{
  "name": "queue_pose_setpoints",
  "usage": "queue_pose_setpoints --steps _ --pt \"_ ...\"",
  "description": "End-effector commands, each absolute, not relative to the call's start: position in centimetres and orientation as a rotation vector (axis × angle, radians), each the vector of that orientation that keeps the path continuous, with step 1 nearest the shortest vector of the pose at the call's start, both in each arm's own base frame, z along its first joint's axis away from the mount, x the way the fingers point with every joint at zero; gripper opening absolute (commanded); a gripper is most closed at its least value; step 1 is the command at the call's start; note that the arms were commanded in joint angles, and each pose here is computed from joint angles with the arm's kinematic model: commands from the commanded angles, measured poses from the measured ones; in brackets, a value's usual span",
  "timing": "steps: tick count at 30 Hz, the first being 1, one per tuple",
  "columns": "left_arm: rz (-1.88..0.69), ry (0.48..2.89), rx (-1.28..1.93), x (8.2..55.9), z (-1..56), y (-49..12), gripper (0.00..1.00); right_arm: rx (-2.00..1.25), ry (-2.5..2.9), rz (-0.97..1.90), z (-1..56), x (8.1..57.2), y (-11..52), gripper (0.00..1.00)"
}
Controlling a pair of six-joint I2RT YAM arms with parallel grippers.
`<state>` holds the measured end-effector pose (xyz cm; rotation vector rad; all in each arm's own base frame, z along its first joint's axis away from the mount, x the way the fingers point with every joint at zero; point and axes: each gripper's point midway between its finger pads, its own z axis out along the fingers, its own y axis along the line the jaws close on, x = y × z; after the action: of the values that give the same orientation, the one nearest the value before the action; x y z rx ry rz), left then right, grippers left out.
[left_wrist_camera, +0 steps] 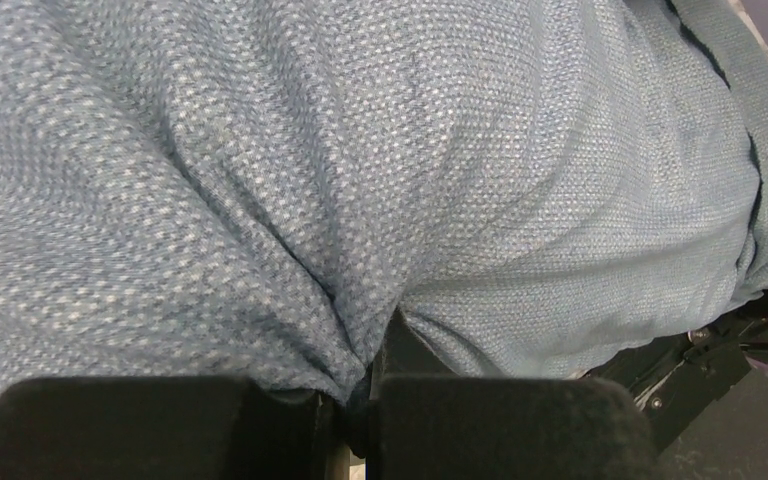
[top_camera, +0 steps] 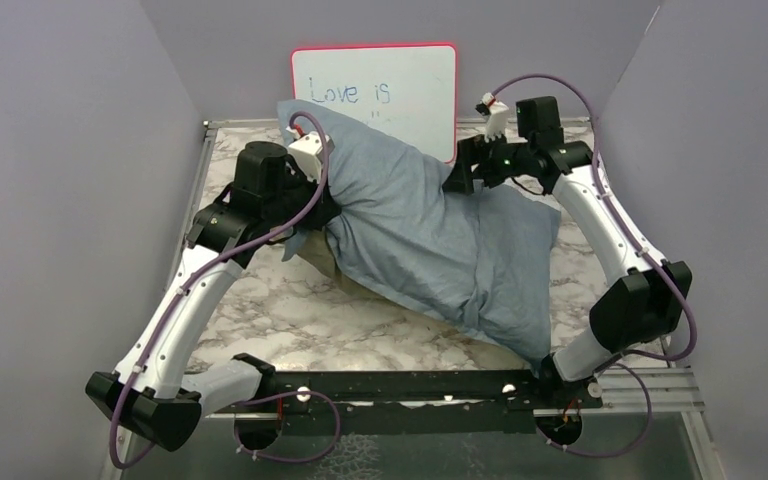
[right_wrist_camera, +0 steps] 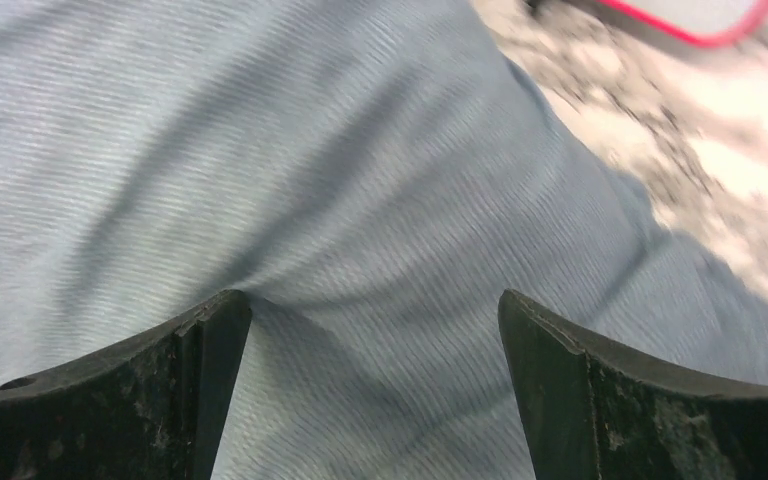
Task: Remove the pillowcase from the pillow
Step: Adjust the pillow at the center of the board.
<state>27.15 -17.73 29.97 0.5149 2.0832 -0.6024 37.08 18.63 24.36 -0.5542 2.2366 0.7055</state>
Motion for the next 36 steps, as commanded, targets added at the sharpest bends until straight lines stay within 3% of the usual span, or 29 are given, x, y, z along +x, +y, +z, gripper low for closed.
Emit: queue_pose_setpoints --steps 1,10,11,13,15,16,25,32,36 --pt "-0.654 1.843 0.588 27.1 34.9 -18.9 0.0 -0.821 2.003 0.946 27.2 37.3 22.6 1.0" --pt "-0.684 1.86 0.597 26.9 34.2 -19.3 0.0 -0.867 2.132 1.217 20.8 35.4 26.0 1.0" --pt "-0.686 1.859 0.598 27.0 34.2 -19.3 0.0 -0.9 2.129 1.224 20.4 34.7 26.7 0.91" --pt "-0.687 1.864 0.597 27.2 34.0 -19.5 0.0 -0.897 2.147 1.2 20.1 34.0 27.6 0.58" --pt "-0.685 1.864 0.592 27.6 34.3 -19.6 0.0 -0.757 2.202 1.106 20.3 35.2 27.0 0.08" --pt "-0.678 1.858 0.584 27.8 34.6 -19.5 0.0 -0.69 2.214 1.044 20.5 35.9 26.5 0.01" --pt "-0.514 1.745 0.41 32.5 42.9 -17.0 0.0 -0.49 1.951 0.941 33.2 34.2 24.2 0.01" --pt "-0.574 1.684 0.347 37.1 48.1 -18.0 0.0 -0.329 1.988 1.013 34.6 29.3 22.4 0.01" --pt "-0.771 1.694 0.407 38.9 48.3 -21.7 0.0 -0.258 1.913 1.047 36.6 26.3 21.2 0.01"
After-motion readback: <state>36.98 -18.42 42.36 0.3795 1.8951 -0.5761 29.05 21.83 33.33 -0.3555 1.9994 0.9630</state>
